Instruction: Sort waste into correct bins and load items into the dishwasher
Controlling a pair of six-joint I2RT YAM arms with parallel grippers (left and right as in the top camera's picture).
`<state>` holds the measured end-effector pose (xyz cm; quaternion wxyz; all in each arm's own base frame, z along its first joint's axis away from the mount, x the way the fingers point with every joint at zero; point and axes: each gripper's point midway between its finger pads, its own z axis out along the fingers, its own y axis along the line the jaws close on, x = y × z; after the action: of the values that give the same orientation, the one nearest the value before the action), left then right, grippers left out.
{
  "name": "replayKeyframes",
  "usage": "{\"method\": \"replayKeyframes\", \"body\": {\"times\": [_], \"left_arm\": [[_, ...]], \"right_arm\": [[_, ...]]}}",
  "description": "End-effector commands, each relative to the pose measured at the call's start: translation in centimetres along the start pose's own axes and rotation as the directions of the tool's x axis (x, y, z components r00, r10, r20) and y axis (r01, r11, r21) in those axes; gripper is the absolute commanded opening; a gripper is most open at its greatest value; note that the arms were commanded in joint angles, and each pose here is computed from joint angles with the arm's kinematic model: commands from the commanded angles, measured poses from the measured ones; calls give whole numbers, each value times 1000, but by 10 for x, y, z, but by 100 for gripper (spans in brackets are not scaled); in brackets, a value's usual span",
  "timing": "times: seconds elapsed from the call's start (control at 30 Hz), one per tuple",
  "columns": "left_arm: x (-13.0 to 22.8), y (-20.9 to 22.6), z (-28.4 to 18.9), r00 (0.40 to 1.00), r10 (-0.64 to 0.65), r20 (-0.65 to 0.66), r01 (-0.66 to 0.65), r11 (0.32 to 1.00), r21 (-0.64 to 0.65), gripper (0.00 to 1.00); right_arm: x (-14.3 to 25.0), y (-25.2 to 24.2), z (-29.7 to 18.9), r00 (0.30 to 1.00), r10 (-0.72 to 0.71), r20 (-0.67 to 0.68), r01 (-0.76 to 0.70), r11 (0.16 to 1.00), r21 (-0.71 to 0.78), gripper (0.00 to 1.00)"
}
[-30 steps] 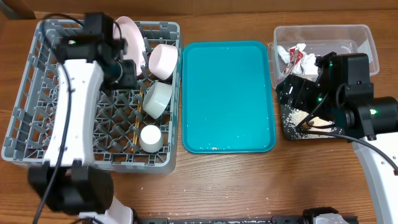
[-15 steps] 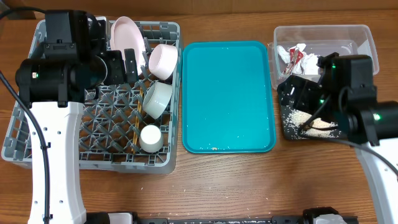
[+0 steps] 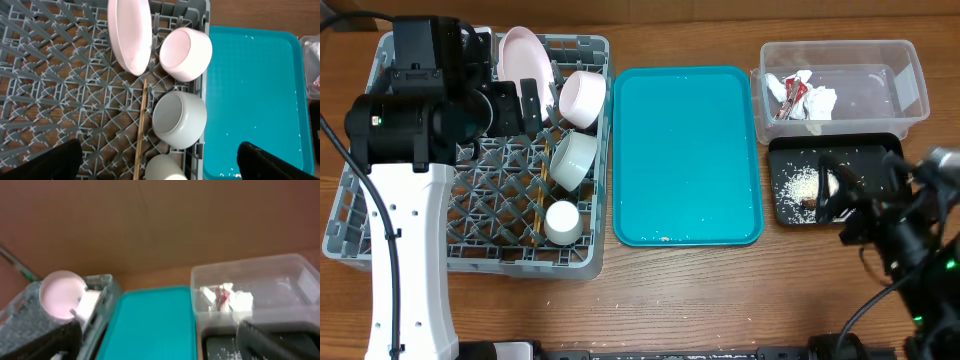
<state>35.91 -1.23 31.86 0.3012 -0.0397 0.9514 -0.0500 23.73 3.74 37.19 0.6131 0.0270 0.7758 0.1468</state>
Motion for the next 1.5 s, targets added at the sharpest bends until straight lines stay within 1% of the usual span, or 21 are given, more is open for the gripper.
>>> {"method": "replayKeyframes", "body": {"times": [0.0,0.03,0.07,0.13,0.2,0.37,0.47,0.6,1.47], "left_arm": [[-2,-4,-1,1000,-11,8,11,1000,13,100],[-2,-4,-1,1000,-11,7,11,1000,12,100],[-2,-4,-1,1000,-11,7,11,1000,12,100],[-2,-4,-1,1000,-11,7,11,1000,12,100],[-2,-4,-1,1000,-11,7,11,1000,11,100],[-1,-6,0,1000,-7,4,7,1000,15,100],[-1,-6,0,1000,-7,4,7,1000,15,100],[-1,-6,1,1000,-7,3,7,1000,15,100],[-1,-6,1,1000,-8,2,8,1000,15,100]], "right_arm": [[38,-11,13,991,-109,80,111,994,-19,100],[50,-12,17,983,-117,142,124,991,-40,100],[58,-13,19,978,-120,172,130,990,-47,100],[77,-17,23,967,-126,221,143,988,-61,100],[109,-23,29,958,-129,256,154,985,-82,100],[152,-34,35,956,-127,265,153,985,-81,100],[165,-40,39,959,-126,255,148,987,-70,100],[184,-47,46,972,-120,202,134,989,-59,100],[187,-47,46,974,-119,191,132,990,-57,100]]}}
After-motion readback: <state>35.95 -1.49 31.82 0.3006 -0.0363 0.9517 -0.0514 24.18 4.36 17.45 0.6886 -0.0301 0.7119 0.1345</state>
